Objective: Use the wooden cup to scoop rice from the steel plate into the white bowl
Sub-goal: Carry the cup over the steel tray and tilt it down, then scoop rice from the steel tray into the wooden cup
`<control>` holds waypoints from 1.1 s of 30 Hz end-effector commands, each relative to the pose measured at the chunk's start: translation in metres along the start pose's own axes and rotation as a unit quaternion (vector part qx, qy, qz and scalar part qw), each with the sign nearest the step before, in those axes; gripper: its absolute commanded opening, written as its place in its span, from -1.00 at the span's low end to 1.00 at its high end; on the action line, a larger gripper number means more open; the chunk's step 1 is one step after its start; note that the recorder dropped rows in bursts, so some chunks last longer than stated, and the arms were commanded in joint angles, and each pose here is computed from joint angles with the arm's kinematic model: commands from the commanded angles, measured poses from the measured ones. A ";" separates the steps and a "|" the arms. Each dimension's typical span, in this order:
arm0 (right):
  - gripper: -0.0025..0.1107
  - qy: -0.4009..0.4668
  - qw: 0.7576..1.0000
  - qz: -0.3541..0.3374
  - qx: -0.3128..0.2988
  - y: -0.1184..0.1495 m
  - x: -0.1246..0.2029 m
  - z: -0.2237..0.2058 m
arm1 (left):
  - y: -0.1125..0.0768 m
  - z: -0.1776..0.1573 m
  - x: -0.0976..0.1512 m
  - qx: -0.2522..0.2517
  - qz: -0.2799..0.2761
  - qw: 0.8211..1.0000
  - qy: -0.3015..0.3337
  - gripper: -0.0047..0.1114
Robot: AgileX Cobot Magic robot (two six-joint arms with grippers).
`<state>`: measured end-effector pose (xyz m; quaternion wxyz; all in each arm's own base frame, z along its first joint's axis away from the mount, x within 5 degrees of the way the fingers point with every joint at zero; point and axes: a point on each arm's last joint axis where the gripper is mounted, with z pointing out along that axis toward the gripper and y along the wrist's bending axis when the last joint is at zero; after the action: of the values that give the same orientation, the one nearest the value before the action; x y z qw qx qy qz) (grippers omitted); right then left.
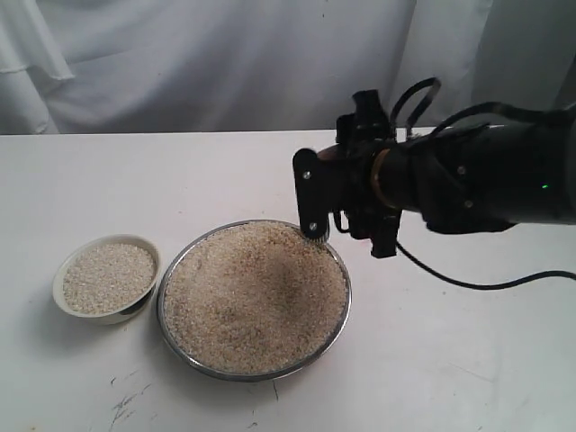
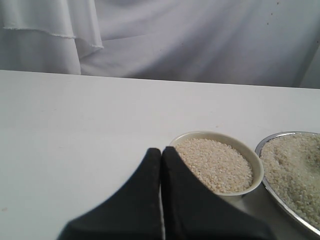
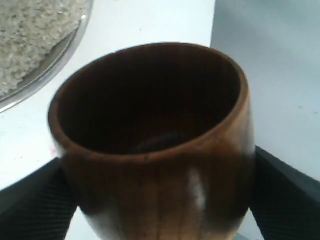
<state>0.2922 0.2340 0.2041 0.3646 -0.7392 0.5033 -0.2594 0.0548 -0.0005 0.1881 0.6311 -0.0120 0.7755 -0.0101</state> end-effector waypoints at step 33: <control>-0.96 -0.002 0.931 -0.361 -0.052 0.062 -0.091 0.063 | 0.000 0.000 0.001 0.001 -0.002 1.000 -0.003 -0.92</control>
<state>0.2779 0.3176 0.1217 0.2117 -0.8833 0.2141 -0.3594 0.0548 -0.0005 0.1881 0.6311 -0.0120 0.7755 -0.0101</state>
